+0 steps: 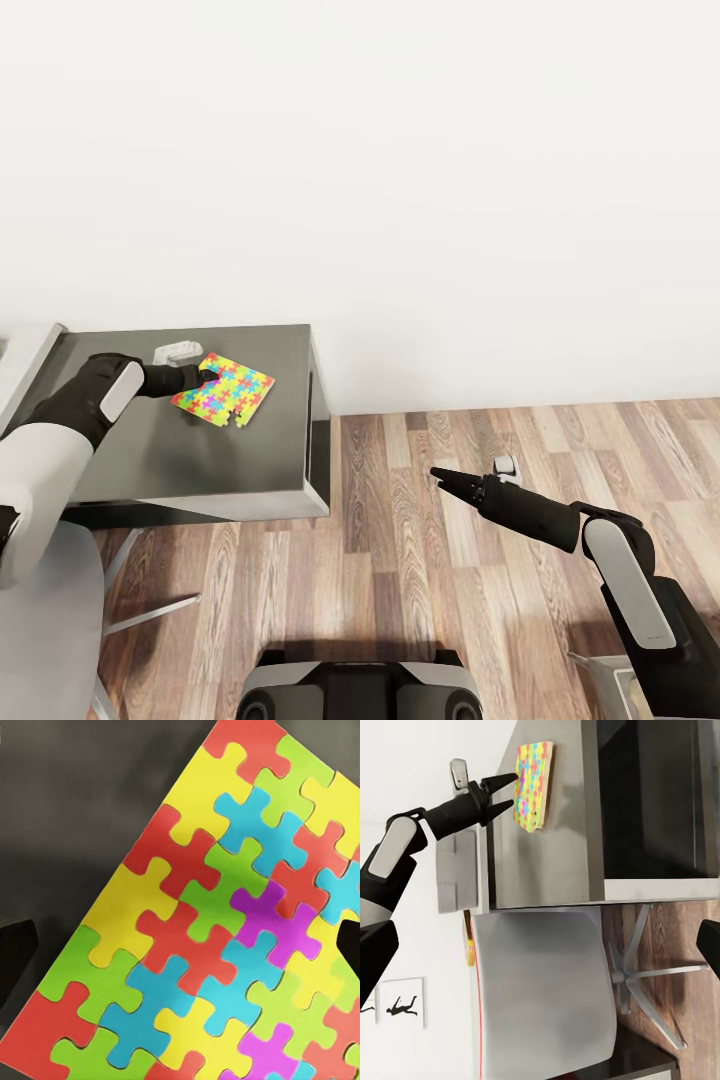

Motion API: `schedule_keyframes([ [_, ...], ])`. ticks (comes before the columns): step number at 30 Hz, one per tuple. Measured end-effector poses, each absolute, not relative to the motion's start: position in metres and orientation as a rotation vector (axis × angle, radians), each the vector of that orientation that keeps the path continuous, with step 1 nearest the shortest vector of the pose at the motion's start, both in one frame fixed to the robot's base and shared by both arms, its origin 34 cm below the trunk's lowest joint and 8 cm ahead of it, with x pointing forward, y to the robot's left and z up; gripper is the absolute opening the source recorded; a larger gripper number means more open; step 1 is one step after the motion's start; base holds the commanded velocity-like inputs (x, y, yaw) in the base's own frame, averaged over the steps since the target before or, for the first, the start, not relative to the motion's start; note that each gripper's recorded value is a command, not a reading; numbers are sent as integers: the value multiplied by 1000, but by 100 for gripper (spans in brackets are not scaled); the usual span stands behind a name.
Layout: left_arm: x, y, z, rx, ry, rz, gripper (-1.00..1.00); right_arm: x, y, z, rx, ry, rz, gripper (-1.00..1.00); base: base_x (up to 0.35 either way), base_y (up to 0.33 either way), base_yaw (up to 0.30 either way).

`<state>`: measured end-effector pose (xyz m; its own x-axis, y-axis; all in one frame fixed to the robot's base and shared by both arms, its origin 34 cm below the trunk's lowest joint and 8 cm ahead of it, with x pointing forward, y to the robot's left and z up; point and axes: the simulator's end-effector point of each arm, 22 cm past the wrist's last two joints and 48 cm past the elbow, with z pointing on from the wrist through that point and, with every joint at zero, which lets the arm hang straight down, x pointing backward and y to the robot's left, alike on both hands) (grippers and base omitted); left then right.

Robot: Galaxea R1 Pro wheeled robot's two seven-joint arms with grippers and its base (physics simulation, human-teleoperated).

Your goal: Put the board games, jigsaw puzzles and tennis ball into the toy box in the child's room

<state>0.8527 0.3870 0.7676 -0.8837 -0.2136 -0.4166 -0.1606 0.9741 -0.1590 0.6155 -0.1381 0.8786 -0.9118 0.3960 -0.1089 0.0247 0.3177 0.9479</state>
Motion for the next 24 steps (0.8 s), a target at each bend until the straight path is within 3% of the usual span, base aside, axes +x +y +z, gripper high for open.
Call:
schedule_keyframes([
  [24,854,374,770,-247,2669,-246,100,615,-138,878,378,2268,1623,100,0,0,0],
])
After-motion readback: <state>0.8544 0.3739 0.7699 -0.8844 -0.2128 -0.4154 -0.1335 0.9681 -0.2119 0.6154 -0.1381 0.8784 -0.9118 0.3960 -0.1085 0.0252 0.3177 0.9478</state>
